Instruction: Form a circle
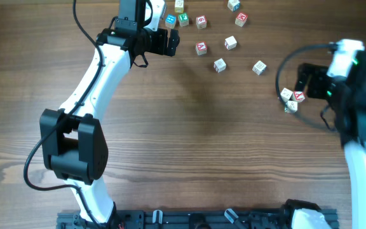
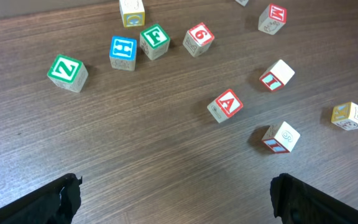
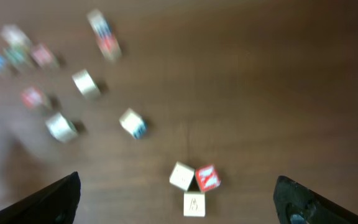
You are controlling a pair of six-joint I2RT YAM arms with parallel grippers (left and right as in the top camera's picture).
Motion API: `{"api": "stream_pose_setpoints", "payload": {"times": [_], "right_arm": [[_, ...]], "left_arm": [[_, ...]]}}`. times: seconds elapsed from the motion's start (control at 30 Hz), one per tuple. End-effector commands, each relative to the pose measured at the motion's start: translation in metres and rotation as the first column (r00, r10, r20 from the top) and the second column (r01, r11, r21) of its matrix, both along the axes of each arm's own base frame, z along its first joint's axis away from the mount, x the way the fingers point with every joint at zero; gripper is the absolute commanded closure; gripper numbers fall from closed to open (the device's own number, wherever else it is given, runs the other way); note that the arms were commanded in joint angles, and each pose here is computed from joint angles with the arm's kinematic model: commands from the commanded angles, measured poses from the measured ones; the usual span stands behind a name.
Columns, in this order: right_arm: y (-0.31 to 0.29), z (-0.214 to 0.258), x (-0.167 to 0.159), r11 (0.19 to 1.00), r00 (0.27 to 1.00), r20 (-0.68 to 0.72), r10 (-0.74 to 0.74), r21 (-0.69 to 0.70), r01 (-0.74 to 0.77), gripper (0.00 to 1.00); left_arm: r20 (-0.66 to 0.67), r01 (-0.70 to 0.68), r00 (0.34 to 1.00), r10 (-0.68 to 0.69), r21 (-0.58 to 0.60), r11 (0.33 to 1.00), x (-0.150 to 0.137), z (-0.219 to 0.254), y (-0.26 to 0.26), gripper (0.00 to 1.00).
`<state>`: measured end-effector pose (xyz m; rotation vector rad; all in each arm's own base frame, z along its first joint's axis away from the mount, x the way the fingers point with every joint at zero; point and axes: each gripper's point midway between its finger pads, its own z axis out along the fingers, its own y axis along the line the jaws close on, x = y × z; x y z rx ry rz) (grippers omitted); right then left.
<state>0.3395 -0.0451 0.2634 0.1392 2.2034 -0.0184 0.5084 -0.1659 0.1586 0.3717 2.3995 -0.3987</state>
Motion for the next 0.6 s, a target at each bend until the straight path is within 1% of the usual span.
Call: {"api": "stream_pose_setpoints", "payload": {"times": [0.0,0.03,0.13,0.27,0.33,0.37,0.4,0.43,0.47,0.57], "right_arm": [[0.006,0.045,-0.028,0.999,0.991,0.13,0.021,-0.033,-0.017,0.0],[0.008,0.054,-0.041,0.999,0.988,0.153,0.02,-0.036,-0.015,0.0],[0.016,0.063,-0.062,0.999,0.984,0.177,0.033,-0.022,-0.029,0.0],[0.023,0.055,-0.083,0.999,0.989,0.138,0.052,-0.012,-0.051,0.0],[0.026,0.051,-0.101,0.998,0.991,0.116,0.062,-0.02,-0.06,0.0],[0.028,0.054,-0.111,0.998,0.99,0.129,0.065,-0.022,-0.063,0.0],[0.03,0.058,-0.123,0.997,0.986,0.151,0.07,-0.034,-0.065,0.0],[0.033,0.068,-0.139,0.997,0.974,0.215,0.074,-0.053,-0.064,0.0],[0.034,0.072,-0.146,0.996,0.966,0.248,0.079,-0.067,-0.064,0.0],[0.041,0.082,-0.176,0.989,0.889,0.445,0.112,-0.14,-0.055,0.0]], "left_arm": [[-0.016,0.006,1.0,-0.006,-0.001,1.0,-0.002,-0.007,-0.003,0.0],[-0.016,0.006,1.0,-0.006,-0.001,1.0,-0.002,-0.007,-0.003,0.0],[-0.016,0.006,1.0,-0.006,-0.001,1.0,-0.002,-0.007,-0.003,0.0],[-0.016,0.006,1.0,-0.006,-0.001,1.0,-0.002,-0.007,-0.003,0.0],[-0.016,0.006,1.0,-0.006,-0.001,1.0,-0.002,-0.007,-0.003,0.0],[-0.016,0.006,1.0,-0.006,-0.001,1.0,-0.002,-0.007,-0.003,0.0],[-0.016,0.006,1.0,-0.006,-0.001,1.0,-0.002,-0.007,-0.003,0.0],[-0.016,0.006,1.0,-0.006,-0.001,1.0,-0.002,-0.007,-0.003,0.0],[-0.016,0.006,1.0,-0.006,-0.001,1.0,-0.002,-0.007,-0.003,0.0],[-0.016,0.006,1.0,-0.006,-0.001,1.0,-0.002,-0.007,-0.003,0.0]]}}
